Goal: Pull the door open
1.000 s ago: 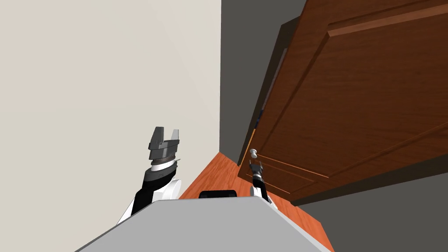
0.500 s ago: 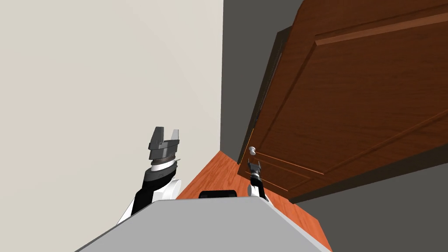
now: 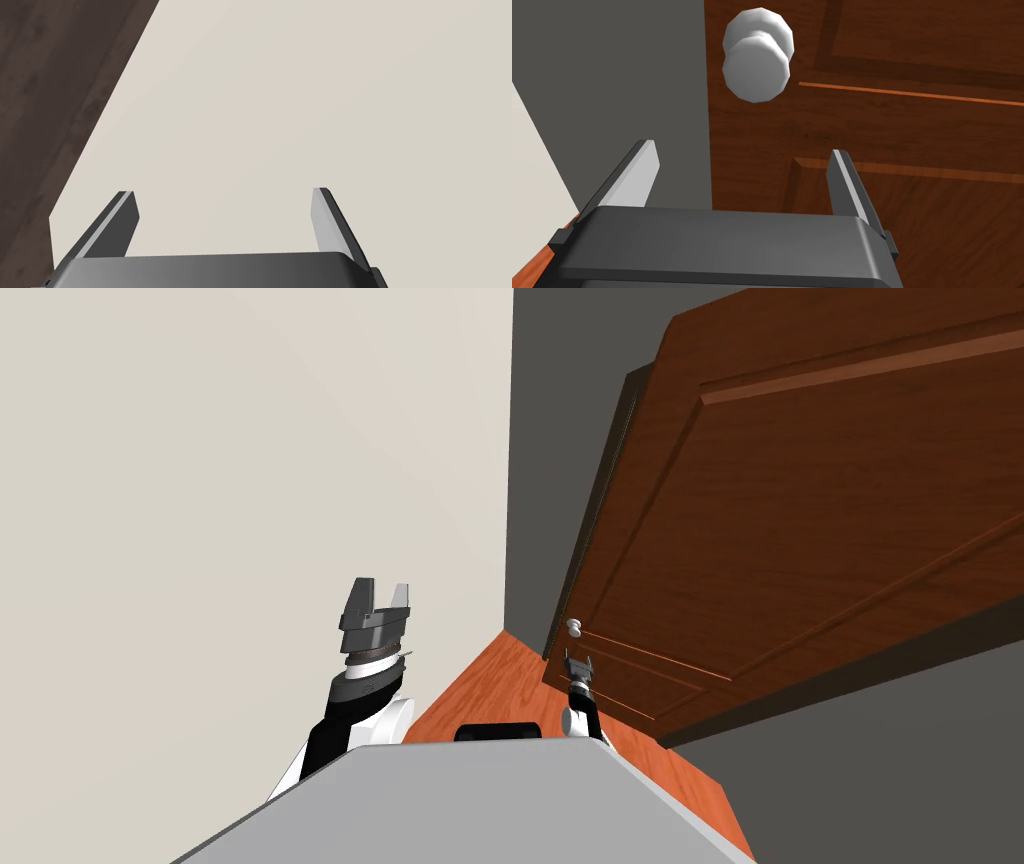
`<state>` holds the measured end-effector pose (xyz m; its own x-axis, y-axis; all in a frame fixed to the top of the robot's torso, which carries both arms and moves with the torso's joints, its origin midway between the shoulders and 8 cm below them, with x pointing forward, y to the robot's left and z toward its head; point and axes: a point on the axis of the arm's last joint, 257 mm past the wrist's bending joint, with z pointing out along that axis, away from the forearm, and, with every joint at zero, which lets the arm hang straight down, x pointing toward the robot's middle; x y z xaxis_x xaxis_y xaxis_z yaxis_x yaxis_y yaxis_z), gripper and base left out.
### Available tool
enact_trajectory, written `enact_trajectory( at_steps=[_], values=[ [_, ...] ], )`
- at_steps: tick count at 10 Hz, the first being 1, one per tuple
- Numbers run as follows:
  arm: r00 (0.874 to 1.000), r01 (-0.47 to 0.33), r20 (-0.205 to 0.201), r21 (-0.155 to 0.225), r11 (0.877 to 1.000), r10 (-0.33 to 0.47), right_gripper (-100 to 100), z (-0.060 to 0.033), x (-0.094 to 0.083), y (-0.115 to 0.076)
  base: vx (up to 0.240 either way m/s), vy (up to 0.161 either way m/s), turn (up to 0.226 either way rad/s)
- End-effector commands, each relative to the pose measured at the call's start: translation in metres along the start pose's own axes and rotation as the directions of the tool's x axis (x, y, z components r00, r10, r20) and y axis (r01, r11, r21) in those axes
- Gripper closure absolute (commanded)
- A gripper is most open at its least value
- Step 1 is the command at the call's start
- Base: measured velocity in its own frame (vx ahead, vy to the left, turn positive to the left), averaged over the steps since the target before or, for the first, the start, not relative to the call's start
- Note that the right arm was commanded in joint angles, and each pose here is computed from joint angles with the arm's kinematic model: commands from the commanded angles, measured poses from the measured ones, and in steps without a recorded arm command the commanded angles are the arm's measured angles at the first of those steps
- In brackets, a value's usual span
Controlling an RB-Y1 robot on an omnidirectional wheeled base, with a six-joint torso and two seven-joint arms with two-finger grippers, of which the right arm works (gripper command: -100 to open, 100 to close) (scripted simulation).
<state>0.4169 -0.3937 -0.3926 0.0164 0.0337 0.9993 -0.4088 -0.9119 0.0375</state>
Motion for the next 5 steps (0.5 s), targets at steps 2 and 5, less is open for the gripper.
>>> enact_trajectory(
  at_steps=[2, 5],
  values=[
    [1.000, -0.006, 0.001, -0.012, 1.000, 0.006, -100, -0.0004, -0.002, 0.017, 0.030, -0.005, 0.046],
    [1.000, -0.007, 0.002, -0.038, 0.999, 0.007, -100, -0.0015, -0.004, 0.052, 0.206, -0.013, 0.088]
  ],
)
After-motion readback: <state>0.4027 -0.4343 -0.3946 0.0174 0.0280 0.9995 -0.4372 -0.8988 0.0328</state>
